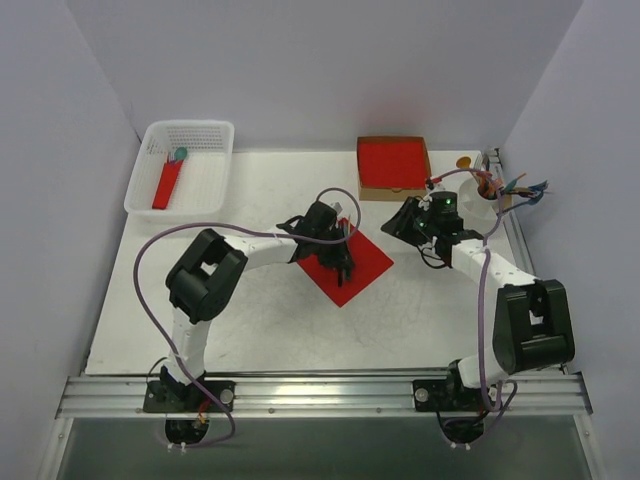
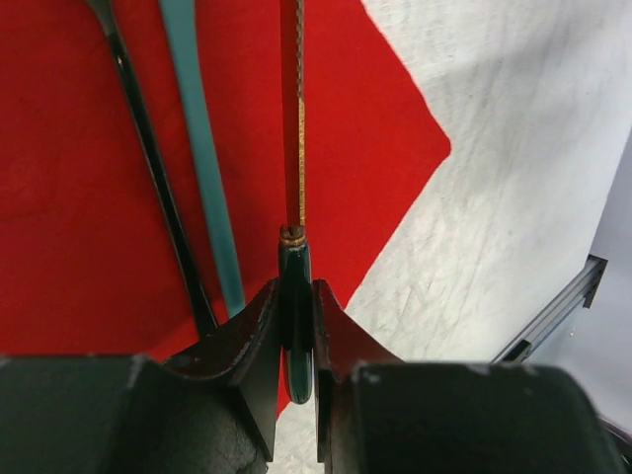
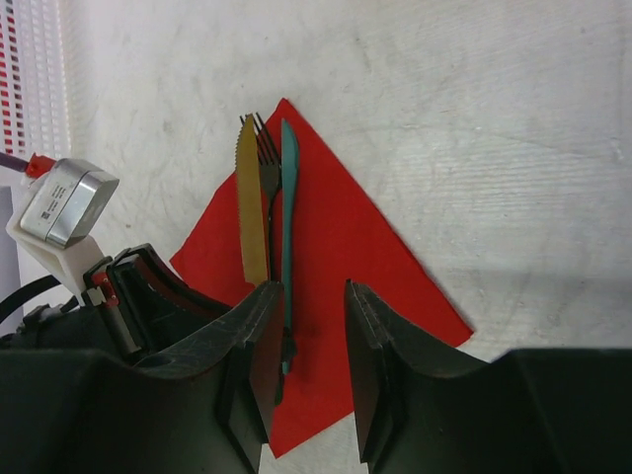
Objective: Place the utensils on the paper napkin and roll it up
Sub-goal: Place the utensils on the napkin.
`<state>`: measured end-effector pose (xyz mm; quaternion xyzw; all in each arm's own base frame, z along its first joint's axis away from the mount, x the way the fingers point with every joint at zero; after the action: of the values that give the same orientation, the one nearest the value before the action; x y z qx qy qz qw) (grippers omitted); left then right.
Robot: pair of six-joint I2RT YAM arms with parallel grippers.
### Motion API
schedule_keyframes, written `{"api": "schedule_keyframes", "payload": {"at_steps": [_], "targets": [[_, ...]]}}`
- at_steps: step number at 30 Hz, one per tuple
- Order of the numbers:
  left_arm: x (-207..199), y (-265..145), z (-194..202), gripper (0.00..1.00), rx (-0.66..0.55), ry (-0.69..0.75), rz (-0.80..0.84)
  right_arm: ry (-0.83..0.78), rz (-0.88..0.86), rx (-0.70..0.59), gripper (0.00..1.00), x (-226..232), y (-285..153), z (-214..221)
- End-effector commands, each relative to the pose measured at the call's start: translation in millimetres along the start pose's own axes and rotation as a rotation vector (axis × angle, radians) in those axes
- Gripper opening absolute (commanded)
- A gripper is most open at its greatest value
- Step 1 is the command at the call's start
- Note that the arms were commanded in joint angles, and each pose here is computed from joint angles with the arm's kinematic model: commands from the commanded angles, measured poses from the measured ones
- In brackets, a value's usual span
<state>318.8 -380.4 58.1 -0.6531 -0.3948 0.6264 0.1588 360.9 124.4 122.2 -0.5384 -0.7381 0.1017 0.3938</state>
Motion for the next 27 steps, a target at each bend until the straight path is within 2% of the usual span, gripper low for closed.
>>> {"api": "schedule_keyframes", "payload": {"at_steps": [1,7,14,18,27], "targets": [[-15.9,-1.5,-3.5,0.02,-0.014,0.015,0.016,-0.062,-0.089,-0.027,0.32,17.2,9.5,-4.0],[-18.6,-3.9,-4.6,0.03,-0.028,0.024,0.002,-0.061,-0.117,0.026,0.34,29.0,27.7,4.0],[-13.7,-1.5,-4.4,0.05,-0.019,0.027,-0.048,-0.07,-0.112,0.019,0.34,27.2,25.9,5.6],[-12.6,-4.0,-4.4,0.09,-0.019,0.026,-0.064,-0.064,-0.122,0.035,0.34,26.2,29.0,11.3],[0.8,0.2,-4.8,0.1,-0.006,0.04,-0.146,-0.069,-0.149,0.05,0.33,30.4,33.4,19.8]]}}
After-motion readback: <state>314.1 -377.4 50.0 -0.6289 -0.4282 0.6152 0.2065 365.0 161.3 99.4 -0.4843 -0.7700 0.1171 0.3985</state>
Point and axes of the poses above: each gripper's point midway between its finger pads, its own y axis out along the fingers, its own x axis along the line the jaws close on, z = x × y, the point moved 2 cm from there along -y, back along the fingers, and after that the axes turned 12 degrees about -y, right-handed, at the moved point
